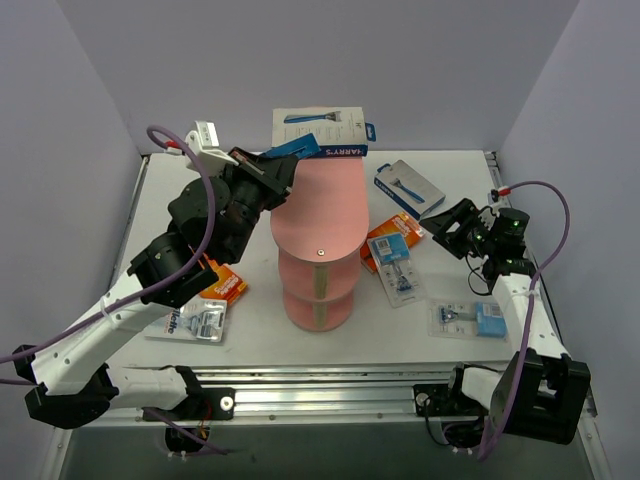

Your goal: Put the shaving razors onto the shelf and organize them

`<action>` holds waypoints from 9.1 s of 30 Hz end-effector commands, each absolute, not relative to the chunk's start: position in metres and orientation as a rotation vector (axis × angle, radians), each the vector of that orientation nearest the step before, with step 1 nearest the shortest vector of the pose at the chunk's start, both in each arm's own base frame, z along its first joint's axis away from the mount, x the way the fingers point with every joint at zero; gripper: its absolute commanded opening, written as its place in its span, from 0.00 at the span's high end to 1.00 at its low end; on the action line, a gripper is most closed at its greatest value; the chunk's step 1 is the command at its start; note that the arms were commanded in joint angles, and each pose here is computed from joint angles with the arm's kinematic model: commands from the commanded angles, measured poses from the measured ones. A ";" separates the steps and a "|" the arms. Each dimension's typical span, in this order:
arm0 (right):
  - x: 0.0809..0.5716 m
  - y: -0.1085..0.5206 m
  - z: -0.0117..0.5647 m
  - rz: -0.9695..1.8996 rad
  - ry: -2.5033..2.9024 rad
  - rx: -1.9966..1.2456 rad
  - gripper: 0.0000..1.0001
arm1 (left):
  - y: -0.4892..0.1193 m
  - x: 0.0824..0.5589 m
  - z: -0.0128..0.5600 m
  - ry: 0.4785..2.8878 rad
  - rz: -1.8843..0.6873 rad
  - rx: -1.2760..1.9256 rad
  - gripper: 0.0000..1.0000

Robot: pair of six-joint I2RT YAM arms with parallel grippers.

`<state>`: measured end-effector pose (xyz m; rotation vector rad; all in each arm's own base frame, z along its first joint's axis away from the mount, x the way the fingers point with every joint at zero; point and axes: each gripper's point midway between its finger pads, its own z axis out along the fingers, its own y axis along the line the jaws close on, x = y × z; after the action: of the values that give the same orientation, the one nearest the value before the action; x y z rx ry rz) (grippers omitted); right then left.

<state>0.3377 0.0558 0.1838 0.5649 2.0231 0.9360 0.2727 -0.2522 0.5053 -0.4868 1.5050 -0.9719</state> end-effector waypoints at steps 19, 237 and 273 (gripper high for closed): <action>0.341 0.060 0.197 1.005 1.987 0.540 0.37 | -0.285 0.247 0.510 1.424 -0.993 -0.523 0.98; 0.271 0.248 0.407 1.041 1.843 0.172 0.66 | -0.207 0.278 0.422 1.770 -1.073 0.195 0.43; 0.324 0.232 0.410 1.020 1.821 0.178 0.62 | -0.226 0.301 0.416 1.793 -0.998 0.211 0.43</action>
<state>0.3279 0.2199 0.3865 0.2549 1.8716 0.9425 0.2980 -0.2253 0.4041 0.1937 1.8219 -1.0224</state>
